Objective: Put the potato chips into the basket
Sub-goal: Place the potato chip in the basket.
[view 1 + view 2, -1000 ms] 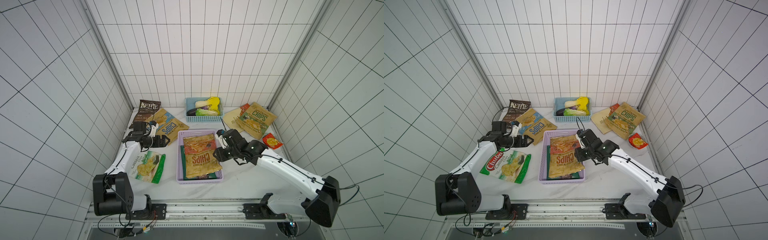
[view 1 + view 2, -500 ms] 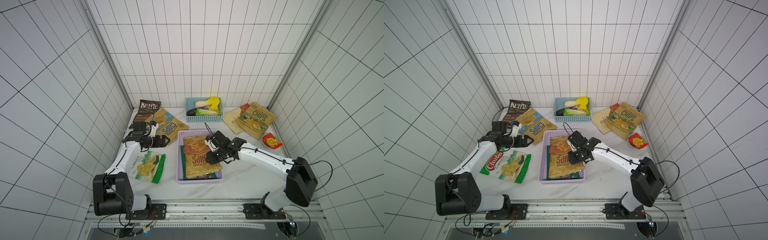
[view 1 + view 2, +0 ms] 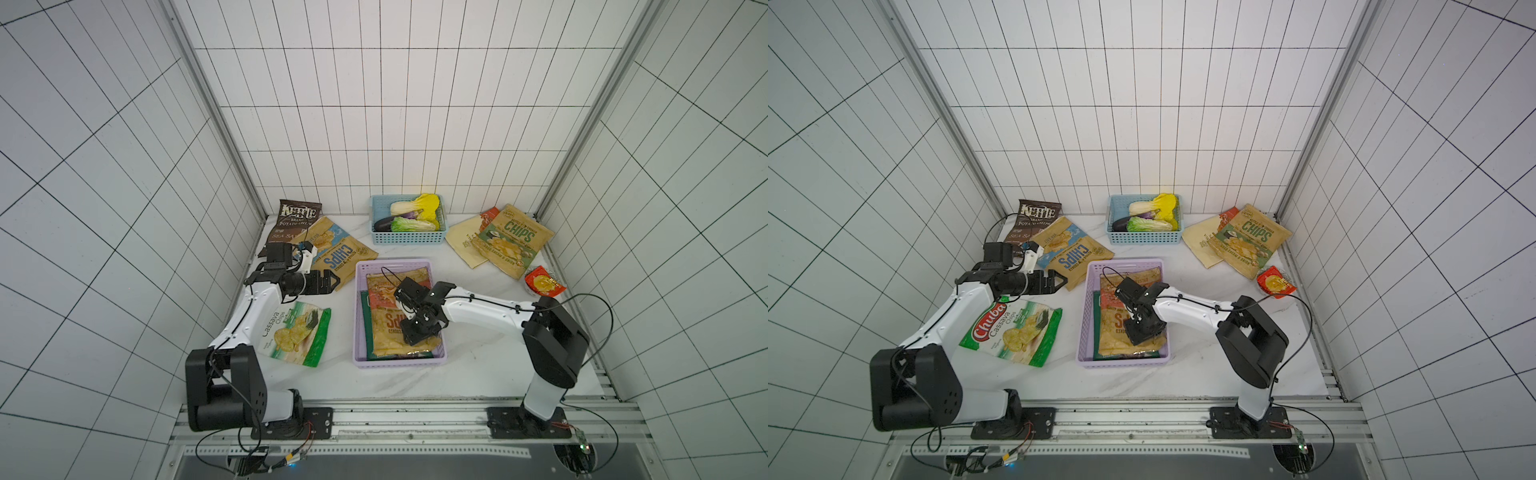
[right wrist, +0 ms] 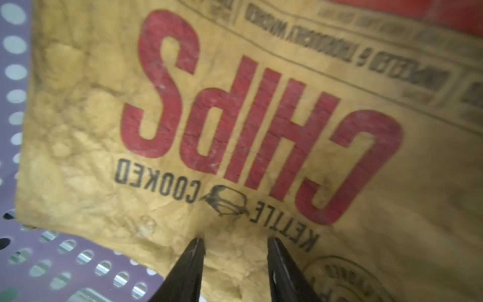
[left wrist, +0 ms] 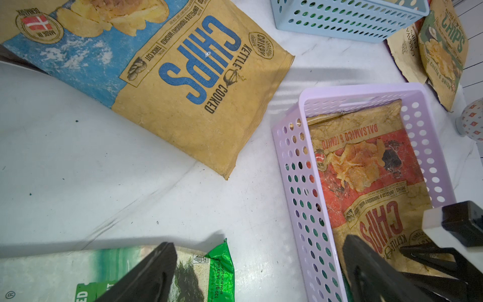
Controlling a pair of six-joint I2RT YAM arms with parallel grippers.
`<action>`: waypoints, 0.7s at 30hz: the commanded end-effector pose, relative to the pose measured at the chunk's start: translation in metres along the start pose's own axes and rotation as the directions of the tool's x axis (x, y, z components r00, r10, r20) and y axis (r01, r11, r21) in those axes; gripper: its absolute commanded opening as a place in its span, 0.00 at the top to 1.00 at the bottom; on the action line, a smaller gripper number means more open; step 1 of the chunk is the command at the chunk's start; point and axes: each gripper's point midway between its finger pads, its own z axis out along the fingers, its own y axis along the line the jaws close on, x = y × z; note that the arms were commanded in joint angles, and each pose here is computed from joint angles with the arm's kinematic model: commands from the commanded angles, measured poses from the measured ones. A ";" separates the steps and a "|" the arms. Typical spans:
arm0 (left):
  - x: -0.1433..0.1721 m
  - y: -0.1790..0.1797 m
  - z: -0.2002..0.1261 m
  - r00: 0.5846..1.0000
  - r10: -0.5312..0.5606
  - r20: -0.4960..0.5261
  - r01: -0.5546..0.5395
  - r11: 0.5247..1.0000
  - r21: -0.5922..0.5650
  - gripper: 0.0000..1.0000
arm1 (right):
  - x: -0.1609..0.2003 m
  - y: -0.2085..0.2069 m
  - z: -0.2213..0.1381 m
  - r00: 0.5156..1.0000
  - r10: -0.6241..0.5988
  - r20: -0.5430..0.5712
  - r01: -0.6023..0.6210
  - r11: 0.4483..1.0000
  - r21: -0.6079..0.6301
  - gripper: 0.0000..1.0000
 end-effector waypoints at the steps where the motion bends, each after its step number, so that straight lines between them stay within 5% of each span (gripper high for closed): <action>1: -0.010 -0.002 -0.003 1.000 0.012 0.020 -0.012 1.000 0.011 0.02 | -0.013 0.033 -0.020 0.998 -0.040 0.052 0.045 0.992 -0.116 0.56; 9: -0.010 -0.003 -0.003 1.000 0.012 0.021 -0.012 1.000 0.012 0.02 | -0.026 0.038 -0.068 0.979 -0.095 0.178 0.115 0.988 -0.106 0.55; 15: -0.010 -0.003 -0.004 1.000 0.012 0.023 -0.013 1.000 0.011 0.02 | -0.003 0.004 -0.071 0.992 -0.113 0.060 0.107 0.990 0.090 0.50; 21: -0.010 -0.002 -0.002 1.000 0.010 0.017 -0.010 1.000 0.011 0.02 | -0.002 0.038 -0.076 0.986 -0.148 0.082 0.150 0.988 -0.023 0.48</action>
